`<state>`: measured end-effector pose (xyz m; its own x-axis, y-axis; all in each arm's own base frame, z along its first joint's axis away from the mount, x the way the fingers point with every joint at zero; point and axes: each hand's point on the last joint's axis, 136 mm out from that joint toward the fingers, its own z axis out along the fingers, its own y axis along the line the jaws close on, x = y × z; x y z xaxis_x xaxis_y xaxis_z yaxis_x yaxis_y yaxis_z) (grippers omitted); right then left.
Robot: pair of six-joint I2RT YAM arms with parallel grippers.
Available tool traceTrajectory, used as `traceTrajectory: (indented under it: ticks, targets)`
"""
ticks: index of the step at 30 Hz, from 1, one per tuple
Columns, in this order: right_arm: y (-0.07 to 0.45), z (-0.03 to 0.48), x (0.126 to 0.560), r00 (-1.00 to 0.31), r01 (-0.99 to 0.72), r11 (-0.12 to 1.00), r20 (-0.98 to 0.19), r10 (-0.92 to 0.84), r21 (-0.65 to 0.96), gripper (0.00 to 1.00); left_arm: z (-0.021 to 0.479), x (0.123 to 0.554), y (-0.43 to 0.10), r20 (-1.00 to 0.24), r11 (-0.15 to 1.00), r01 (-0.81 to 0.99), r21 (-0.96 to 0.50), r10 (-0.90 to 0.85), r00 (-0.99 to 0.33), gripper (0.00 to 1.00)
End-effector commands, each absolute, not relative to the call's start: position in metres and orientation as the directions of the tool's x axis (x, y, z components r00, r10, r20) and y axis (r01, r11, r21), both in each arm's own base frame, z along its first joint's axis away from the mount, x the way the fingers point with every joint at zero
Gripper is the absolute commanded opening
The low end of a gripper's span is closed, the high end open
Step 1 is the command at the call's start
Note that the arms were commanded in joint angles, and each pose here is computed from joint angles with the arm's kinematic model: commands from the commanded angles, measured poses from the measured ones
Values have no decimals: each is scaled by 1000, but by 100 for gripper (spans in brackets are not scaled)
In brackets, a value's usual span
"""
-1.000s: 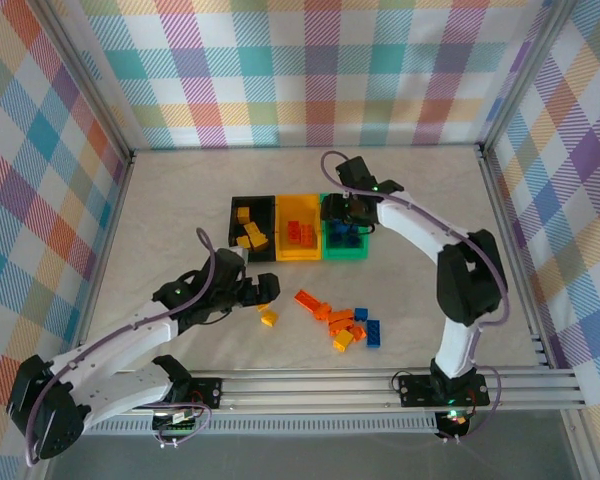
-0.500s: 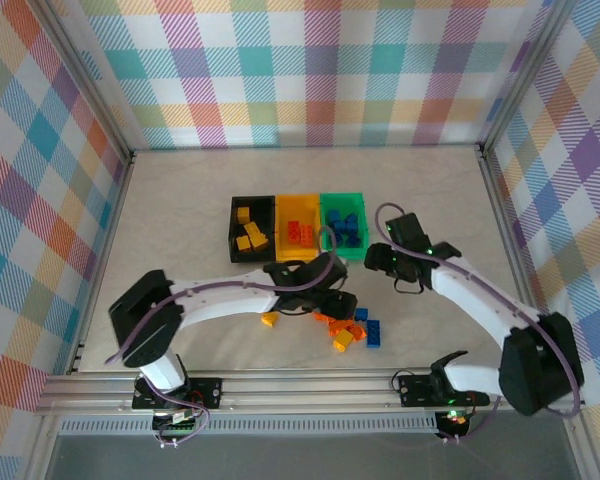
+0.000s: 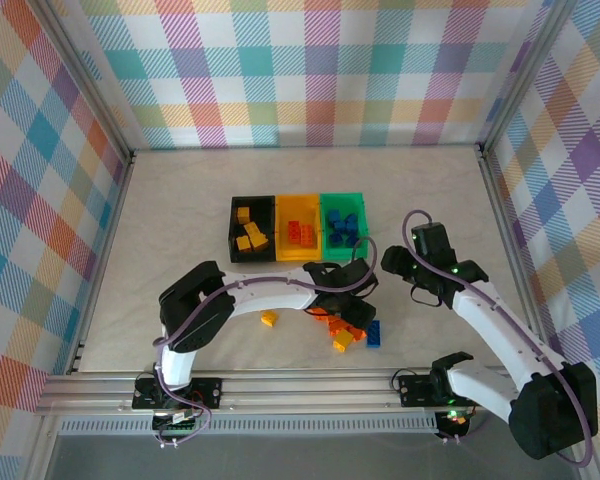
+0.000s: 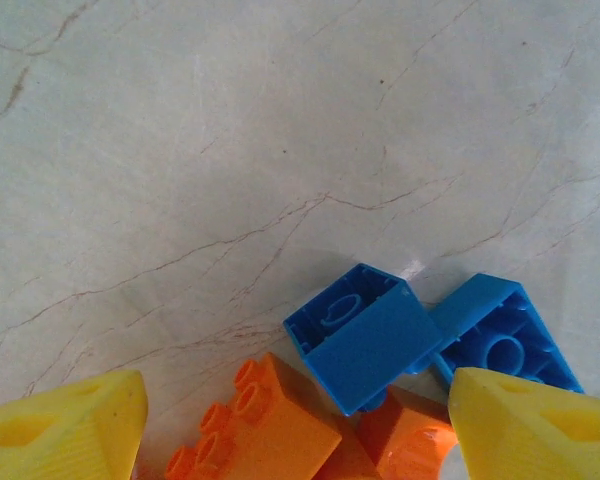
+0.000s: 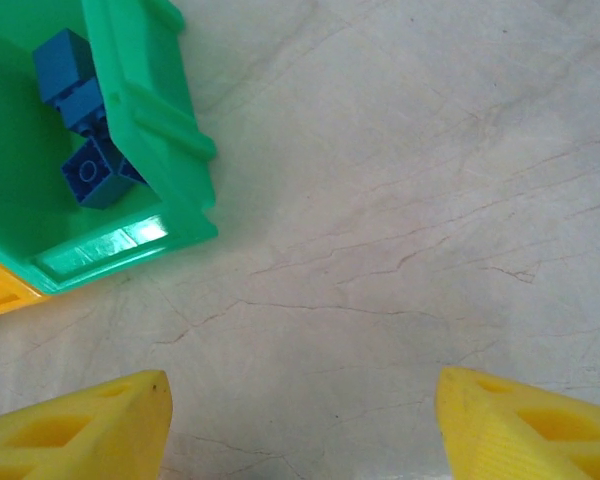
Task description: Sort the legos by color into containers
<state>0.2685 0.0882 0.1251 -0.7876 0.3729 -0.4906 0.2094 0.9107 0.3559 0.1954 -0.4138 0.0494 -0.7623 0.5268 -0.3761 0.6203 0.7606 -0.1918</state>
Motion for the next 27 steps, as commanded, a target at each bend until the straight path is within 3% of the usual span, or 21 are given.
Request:
traceTrajectory:
  ticks: [1, 5, 12, 27]
  targets:
    - [85, 126, 265, -784, 216, 902, -484, 388, 373, 70, 45, 184, -418, -339, 726, 661, -188, 584, -738, 79]
    - [82, 126, 264, -780, 223, 896, -481, 400, 383, 70, 37, 182, -422, -319, 718, 668, -197, 597, -736, 79]
    - [78, 129, 263, -772, 224, 891, -486, 409, 395, 70, 30, 192, -432, -321, 722, 669, -176, 601, -732, 69]
    - [76, 130, 263, -766, 234, 883, -483, 425, 406, 70, 36, 200, -441, -330, 725, 660, -199, 584, -742, 33]
